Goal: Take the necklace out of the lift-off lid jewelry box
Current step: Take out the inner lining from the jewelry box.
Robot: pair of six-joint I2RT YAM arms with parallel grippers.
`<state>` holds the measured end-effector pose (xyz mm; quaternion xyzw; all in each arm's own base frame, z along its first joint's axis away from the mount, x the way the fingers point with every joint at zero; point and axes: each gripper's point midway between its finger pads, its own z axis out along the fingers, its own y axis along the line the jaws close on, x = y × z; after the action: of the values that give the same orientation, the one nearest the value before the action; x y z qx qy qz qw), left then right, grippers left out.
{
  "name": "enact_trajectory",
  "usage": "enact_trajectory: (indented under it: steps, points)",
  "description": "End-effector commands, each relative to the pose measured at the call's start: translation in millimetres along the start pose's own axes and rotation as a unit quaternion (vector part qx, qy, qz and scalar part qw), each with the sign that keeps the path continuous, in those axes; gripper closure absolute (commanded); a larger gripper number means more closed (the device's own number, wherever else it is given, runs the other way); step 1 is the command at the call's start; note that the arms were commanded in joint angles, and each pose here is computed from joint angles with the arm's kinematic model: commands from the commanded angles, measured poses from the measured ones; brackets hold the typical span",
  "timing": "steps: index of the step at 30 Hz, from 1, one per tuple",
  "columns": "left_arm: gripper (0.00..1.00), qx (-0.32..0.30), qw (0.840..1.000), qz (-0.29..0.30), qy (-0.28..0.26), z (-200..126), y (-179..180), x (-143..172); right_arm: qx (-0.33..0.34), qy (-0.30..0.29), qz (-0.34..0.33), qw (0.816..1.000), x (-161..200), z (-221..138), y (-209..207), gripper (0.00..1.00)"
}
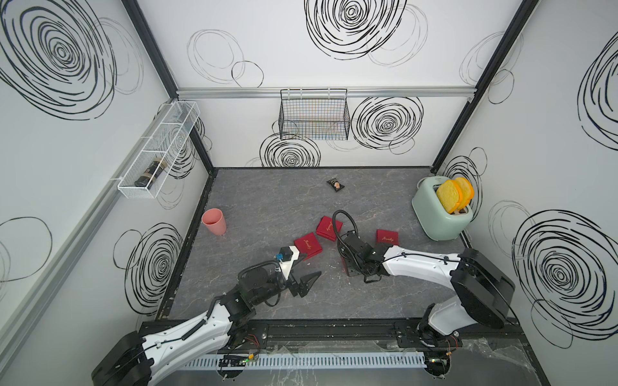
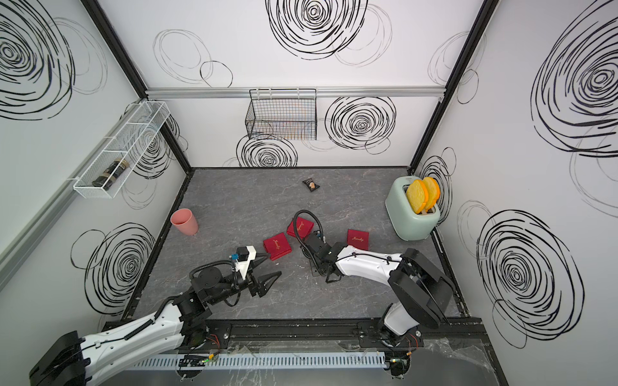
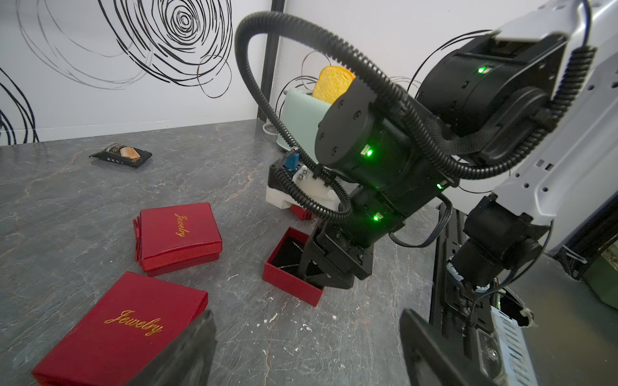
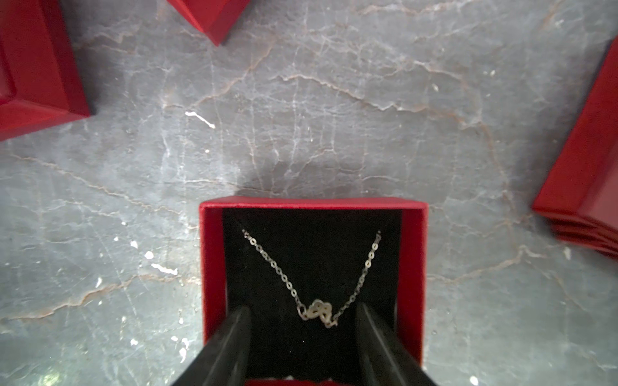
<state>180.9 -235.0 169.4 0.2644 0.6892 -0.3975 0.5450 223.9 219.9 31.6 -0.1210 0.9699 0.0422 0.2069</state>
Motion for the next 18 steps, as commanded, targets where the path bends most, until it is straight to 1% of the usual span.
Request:
enact_trajectory:
  steps: [1,3,10,18]
  points:
    - [0.12,0.003,1.000,0.015,-0.025,-0.8,-2.9,-9.5,-0.036,-0.014,0.018,0.999,-3.8,-9.0,3.6,0.44]
    - [0.12,0.003,1.000,0.015,-0.024,-0.6,-3.0,-8.8,-0.045,-0.017,0.022,0.999,-5.1,-11.8,2.0,0.44]
    - [0.12,0.007,1.000,0.016,-0.023,1.8,-5.1,-7.7,-0.026,-0.002,0.030,0.999,3.7,-1.7,-16.4,0.44]
    - [0.12,0.007,1.000,0.021,-0.019,3.2,-7.0,-5.9,-0.040,0.012,0.024,0.999,9.5,7.7,-11.6,0.45]
